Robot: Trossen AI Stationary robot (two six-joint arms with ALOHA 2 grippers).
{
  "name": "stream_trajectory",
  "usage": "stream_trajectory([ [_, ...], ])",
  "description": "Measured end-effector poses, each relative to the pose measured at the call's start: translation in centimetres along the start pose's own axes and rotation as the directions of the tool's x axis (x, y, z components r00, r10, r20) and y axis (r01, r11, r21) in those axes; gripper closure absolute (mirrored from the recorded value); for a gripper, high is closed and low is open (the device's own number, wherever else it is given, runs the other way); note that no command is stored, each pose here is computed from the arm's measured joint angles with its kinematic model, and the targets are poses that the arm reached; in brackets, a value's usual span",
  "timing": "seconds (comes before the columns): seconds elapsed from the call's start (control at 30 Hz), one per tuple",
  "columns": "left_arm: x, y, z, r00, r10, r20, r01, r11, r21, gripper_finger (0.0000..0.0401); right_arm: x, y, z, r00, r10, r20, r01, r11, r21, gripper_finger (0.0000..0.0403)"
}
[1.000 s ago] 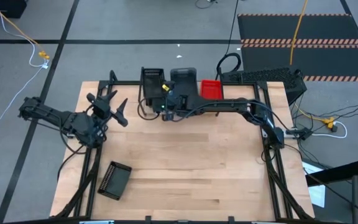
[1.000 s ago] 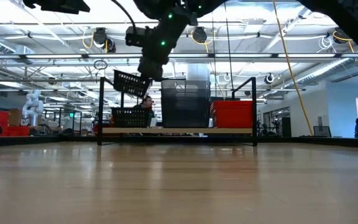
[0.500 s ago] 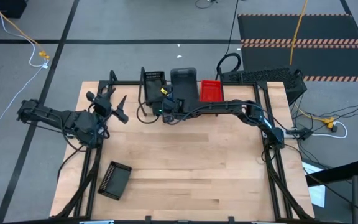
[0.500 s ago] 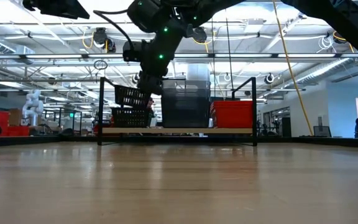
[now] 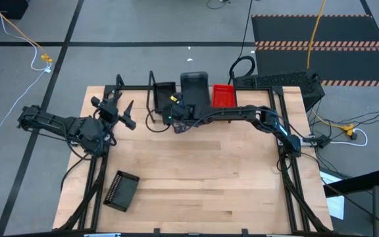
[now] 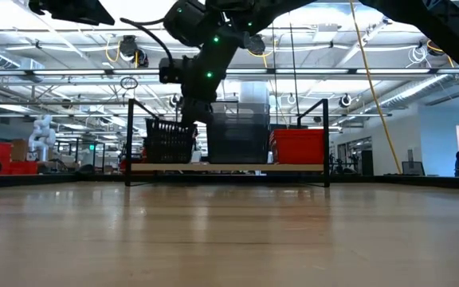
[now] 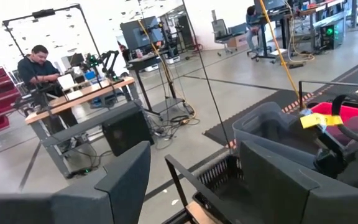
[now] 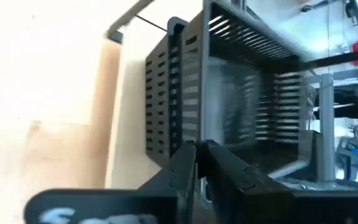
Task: Stack baskets on shelf by color
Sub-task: Stack the right black bin on top of the other black bin on the shelf, then stack the black bin on top of the other black bins on the shelf
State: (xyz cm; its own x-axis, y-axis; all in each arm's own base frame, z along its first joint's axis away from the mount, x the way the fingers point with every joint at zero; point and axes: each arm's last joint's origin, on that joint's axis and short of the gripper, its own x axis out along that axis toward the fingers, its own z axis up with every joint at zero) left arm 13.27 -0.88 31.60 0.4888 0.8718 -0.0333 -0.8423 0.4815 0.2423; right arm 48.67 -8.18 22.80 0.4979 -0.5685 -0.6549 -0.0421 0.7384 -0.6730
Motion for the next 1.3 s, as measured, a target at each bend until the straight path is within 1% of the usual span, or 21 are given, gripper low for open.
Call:
stream_trajectory([
  [0.07, 0.0, 0.0, 0.0, 1.0, 0.0, 0.0, 0.0, 1.0, -0.002, 0.0151, 0.0, 0.1, 0.0, 1.0, 0.019, 0.012, -0.019, 1.0, 0.002, 0.037],
  [0.3, 0.0, 0.0, -0.1, 1.0, 0.0, -0.002, 0.0, 1.0, 0.002, 0.0151, 0.0, 0.0, 0.1, 1.0, 0.018, 0.018, -0.019, 0.999, 0.037, 0.0352],
  [0.47, 0.0, 0.0, -0.1, 1.0, 0.0, -0.003, 0.0, 1.0, 0.006, 0.0151, 0.0, 0.0, 0.2, 1.0, 0.013, 0.024, -0.014, 0.999, 0.05, 0.0326],
  [0.6, 0.0, 0.0, -0.1, 1.0, 0.0, -0.003, 0.0, 1.0, 0.008, 0.0151, -0.4, -0.5, 0.5, 0.998, -0.014, 0.061, 0.009, 0.997, 0.082, 0.0304],
  [0.77, 0.0, 0.0, -0.2, 1.0, -0.001, -0.006, 0.001, 1.0, 0.016, 0.0151, -0.6, -0.5, 0.6, 0.998, -0.012, 0.065, 0.007, 0.997, 0.08, 0.0286],
  [0.83, 0.0, 0.0, -0.3, 1.0, 0.0, -0.009, 0.001, 1.0, 0.024, 0.0151, -1.1, -0.4, 0.6, 0.998, 0.005, 0.06, -0.009, 0.997, 0.073, 0.0283],
  [0.9, 0.0, 0.0, -0.4, 1.0, -0.001, -0.013, 0.001, 0.999, 0.033, 0.0151, -2.1, -0.5, 0.6, 0.991, 0.097, 0.094, -0.106, 0.99, 0.092, 0.0282],
  [0.97, 0.0, 0.0, -0.5, 1.0, -0.001, -0.016, 0.001, 1.0, 0.031, 0.0151, -3.5, -0.9, 0.7, 0.958, 0.221, 0.181, -0.247, 0.959, 0.138, 0.0282],
  [1.03, 0.0, 0.0, -0.6, 1.0, -0.002, -0.017, 0.003, 1.0, 0.022, 0.0151, -5.2, -1.4, 0.8, 0.901, 0.345, 0.265, -0.394, 0.905, 0.16, 0.0282],
  [1.1, 0.0, -0.1, -0.7, 0.999, -0.027, -0.019, 0.027, 1.0, -0.001, 0.0151, -6.5, -1.8, 0.8, 0.828, 0.439, 0.349, -0.508, 0.85, 0.136, 0.0282],
  [1.13, -0.1, -0.2, -0.7, 0.999, -0.046, -0.018, 0.045, 0.999, -0.017, 0.0151, -7.1, -1.9, 0.7, 0.788, 0.479, 0.388, -0.554, 0.826, 0.105, 0.0282],
  [1.2, -0.2, -0.4, -0.6, 0.995, -0.099, -0.015, 0.098, 0.994, -0.055, 0.0151, -8.0, -1.6, 0.4, 0.693, 0.547, 0.47, -0.629, 0.777, 0.023, 0.0283],
  [1.23, -0.3, -0.5, -0.6, 0.991, -0.134, -0.013, 0.132, 0.988, -0.08, 0.0151, -8.1, -1.2, 0.4, 0.654, 0.553, 0.516, -0.642, 0.767, -0.009, 0.0284],
  [1.27, -0.4, -0.6, -0.6, 0.986, -0.169, -0.011, 0.166, 0.98, -0.105, 0.0151, -8.0, -0.7, 0.4, 0.624, 0.545, 0.56, -0.642, 0.766, -0.031, 0.0285],
  [1.3, -0.5, -0.7, -0.6, 0.979, -0.202, -0.009, 0.2, 0.971, -0.131, 0.0151, -7.9, 0.1, 0.4, 0.609, 0.531, 0.589, -0.636, 0.771, -0.038, 0.0286],
])
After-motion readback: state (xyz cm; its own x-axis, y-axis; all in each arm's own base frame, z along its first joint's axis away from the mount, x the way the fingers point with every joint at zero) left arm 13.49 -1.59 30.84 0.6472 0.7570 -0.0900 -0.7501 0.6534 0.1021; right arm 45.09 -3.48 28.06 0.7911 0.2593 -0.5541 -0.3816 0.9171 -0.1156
